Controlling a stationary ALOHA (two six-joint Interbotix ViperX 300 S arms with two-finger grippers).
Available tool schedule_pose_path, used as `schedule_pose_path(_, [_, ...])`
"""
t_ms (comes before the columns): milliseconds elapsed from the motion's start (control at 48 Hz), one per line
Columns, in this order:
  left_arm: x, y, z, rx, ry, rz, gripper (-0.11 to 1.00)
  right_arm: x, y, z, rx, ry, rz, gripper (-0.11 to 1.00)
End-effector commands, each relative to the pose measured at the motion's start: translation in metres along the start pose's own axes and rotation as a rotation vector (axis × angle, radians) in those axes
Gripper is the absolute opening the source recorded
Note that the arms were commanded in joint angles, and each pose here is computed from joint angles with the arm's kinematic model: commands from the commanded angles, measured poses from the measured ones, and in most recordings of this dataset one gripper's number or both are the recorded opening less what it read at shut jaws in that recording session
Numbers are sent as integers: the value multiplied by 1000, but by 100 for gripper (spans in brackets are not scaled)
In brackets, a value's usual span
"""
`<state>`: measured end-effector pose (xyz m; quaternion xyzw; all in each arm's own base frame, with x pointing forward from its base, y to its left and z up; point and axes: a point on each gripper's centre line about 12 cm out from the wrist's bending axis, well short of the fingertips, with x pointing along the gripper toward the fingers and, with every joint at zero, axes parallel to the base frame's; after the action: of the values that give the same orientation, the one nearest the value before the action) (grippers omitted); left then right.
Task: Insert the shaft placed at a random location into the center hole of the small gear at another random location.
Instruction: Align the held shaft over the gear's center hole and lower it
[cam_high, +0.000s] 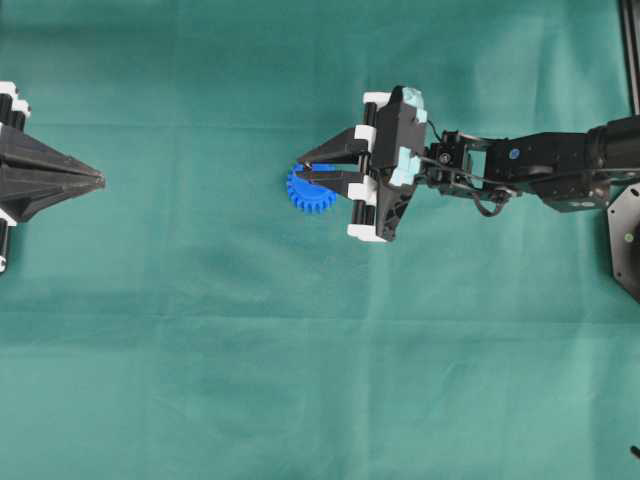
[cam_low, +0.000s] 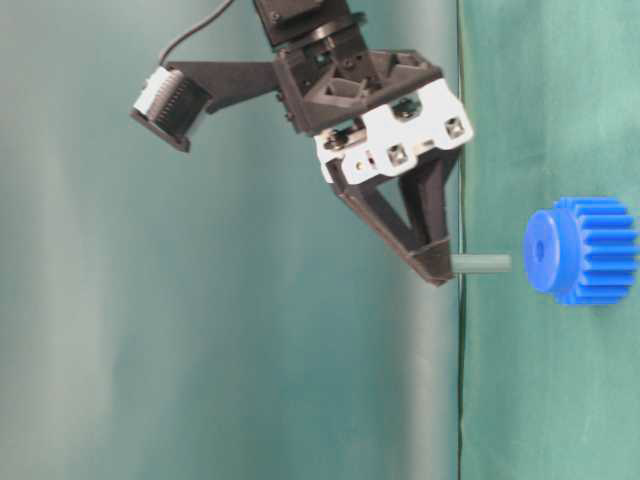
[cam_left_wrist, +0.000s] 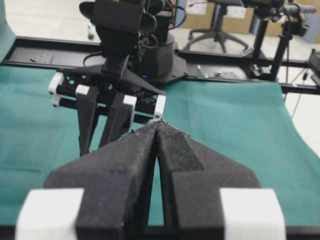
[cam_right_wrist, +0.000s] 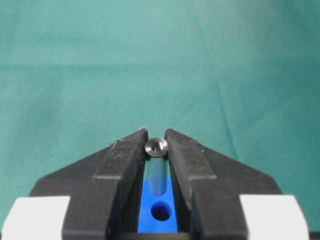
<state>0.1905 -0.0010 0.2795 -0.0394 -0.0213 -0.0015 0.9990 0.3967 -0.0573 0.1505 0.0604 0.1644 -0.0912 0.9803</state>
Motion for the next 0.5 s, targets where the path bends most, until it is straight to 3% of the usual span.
schedule_pose_path(0, [2, 0, 2, 0, -5, 0, -1, 4, 1, 3, 5, -12, 2, 16])
schedule_pose_path(187, [2, 0, 2, 0, -3, -1, -1, 10, -2, -8, 14, 16, -10, 16])
schedule_pose_path(479, [2, 0, 1, -2, 5, -1, -1, 8, -1, -5, 18, 9, -9, 16])
